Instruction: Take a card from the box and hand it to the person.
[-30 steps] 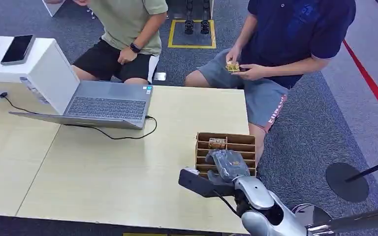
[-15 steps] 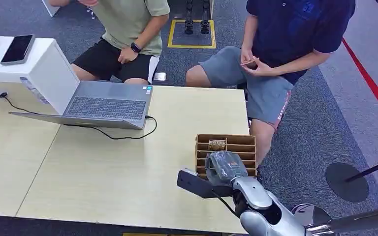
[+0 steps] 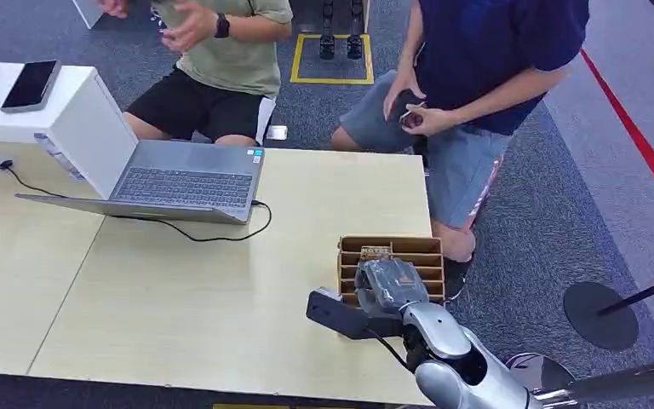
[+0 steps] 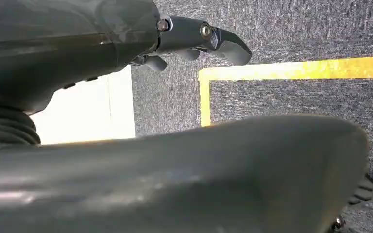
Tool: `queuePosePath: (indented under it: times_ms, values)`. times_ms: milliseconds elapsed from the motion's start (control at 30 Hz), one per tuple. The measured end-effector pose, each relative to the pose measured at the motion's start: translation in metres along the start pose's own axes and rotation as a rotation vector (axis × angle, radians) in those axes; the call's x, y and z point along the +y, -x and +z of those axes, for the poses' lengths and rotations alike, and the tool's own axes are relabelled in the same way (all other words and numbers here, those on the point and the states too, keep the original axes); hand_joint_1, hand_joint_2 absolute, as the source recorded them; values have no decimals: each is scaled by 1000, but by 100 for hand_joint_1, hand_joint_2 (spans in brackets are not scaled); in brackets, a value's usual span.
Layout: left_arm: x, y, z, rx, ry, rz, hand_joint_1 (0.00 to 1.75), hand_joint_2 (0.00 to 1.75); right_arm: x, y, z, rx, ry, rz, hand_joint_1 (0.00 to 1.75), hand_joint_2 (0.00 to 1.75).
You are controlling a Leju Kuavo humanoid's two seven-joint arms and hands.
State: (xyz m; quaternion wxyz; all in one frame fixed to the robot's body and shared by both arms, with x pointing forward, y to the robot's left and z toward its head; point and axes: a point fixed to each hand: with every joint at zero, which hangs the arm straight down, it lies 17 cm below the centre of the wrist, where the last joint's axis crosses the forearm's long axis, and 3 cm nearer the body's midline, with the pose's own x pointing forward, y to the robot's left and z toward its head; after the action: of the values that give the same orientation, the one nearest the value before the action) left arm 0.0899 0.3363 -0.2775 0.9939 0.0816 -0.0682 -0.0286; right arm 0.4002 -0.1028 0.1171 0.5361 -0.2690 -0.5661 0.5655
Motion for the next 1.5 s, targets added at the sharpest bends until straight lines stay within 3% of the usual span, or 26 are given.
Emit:
queuePosePath:
  times_ms: [200, 233, 500, 933, 1500]
  values:
    - [1, 0, 0, 1, -1, 1, 0, 0, 0, 0, 0, 0, 0, 0, 166, 175]
    - [1, 0, 0, 1, -1, 1, 0, 175, 1, 1, 0, 1, 0, 0, 169, 175]
    - [2, 1, 0, 5, -9, -3, 0, 175, 0, 1, -1, 2, 8, -1, 168, 175]
    - [0, 0, 0, 3, -4, 16, 0, 175, -41, -16, -7, -56, 205, 0, 168, 175]
    - [-3, 0, 0, 3, 1, 17, 0, 175, -50, -16, -7, -54, 239, -18, 168, 175]
